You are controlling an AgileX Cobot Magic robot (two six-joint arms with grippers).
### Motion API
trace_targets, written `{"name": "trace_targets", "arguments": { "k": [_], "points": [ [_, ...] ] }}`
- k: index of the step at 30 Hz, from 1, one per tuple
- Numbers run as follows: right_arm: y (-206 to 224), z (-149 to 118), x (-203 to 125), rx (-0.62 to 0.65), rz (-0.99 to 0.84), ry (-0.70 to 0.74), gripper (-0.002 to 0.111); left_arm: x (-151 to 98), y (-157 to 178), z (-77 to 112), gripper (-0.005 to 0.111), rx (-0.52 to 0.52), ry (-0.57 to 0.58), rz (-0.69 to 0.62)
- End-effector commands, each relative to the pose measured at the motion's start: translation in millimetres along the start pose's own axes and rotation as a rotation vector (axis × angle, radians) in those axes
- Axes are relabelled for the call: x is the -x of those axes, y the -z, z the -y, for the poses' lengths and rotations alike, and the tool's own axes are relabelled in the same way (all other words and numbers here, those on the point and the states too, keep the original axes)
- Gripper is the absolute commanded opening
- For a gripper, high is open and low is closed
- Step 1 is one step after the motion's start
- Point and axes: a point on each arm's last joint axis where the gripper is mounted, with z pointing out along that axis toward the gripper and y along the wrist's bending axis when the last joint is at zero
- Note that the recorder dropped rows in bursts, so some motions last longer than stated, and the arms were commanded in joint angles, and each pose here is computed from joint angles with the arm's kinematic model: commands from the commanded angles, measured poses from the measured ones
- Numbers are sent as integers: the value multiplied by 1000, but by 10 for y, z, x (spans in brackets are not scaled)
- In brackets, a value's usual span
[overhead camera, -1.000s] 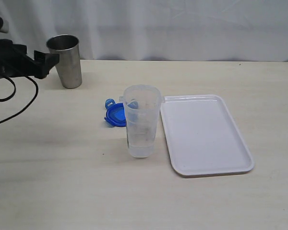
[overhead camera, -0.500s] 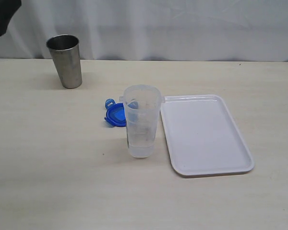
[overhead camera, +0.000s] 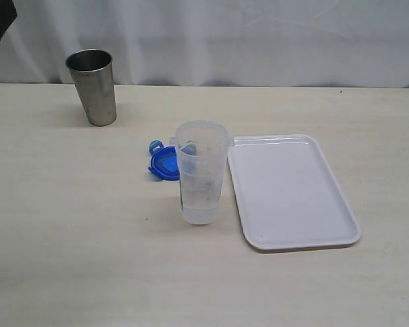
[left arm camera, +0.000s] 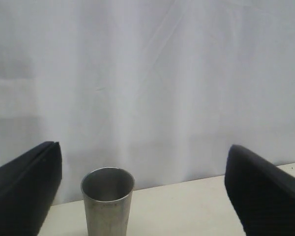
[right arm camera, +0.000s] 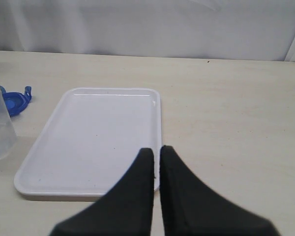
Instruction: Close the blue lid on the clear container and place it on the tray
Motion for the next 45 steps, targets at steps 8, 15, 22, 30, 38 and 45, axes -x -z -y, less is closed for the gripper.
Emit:
{"name": "trace_targets", "arguments": {
  "k": [8,15,22,30,38,45],
  "points": [
    [3,-1,4,2,11,1,5,-3,15,-5,84,3,20,8],
    [3,-1,4,2,11,1,5,-3,15,-5,84,3,20,8],
    [3,-1,4,2,11,1,5,-4,15,-4,84,3,18,7],
    [3,-1,4,2,11,1,5,-4,15,-4,84,3,18,7],
    [3,-1,4,2,11,1,5,3,16,3,84,-5,18,16],
    [3,-1,4,2,11,1,5,4,16,4,84,-6,18,18]
  ]
}}
